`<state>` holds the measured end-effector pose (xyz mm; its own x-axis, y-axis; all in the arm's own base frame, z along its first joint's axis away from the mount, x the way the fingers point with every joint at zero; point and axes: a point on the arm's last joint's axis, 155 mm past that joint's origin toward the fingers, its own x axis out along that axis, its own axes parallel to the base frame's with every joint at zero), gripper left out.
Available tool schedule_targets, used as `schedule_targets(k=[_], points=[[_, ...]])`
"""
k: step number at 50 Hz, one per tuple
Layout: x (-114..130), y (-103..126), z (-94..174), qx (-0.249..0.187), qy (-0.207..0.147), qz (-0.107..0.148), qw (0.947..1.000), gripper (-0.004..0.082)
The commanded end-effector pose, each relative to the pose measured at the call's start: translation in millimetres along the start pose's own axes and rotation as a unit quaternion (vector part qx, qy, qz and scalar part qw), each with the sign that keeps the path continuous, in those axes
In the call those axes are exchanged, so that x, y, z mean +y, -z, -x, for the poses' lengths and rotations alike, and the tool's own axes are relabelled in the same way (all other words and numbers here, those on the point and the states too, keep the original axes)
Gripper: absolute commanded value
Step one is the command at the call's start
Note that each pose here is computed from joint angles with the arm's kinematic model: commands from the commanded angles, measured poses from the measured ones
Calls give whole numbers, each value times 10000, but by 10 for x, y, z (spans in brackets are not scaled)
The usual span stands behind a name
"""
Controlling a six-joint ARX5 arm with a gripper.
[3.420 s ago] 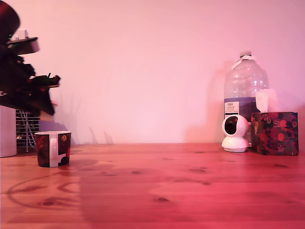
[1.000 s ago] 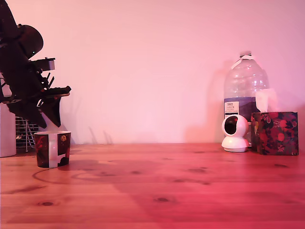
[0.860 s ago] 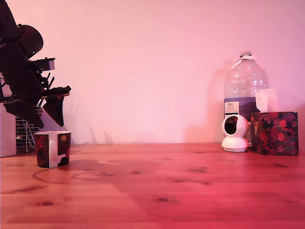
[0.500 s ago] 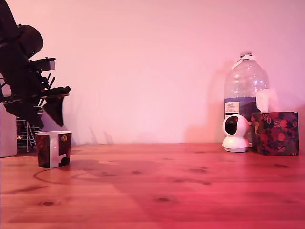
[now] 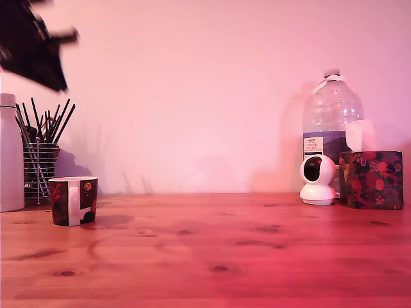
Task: Pick up the coffee capsules from the table one by one and drop them inside the nearest coffee cup
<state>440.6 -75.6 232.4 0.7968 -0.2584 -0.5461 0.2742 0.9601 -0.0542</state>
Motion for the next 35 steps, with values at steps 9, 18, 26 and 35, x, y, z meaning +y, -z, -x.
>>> schedule_targets(k=[9,18,26,35], points=[[-68,468,181,-1,99,109,9999,-19],[-118,661,399,-254,138,285,9992,-19],[-133,824,568,-496,99,398,9979,-19],[-168,1025,725,-759,75,466,9960,-19]])
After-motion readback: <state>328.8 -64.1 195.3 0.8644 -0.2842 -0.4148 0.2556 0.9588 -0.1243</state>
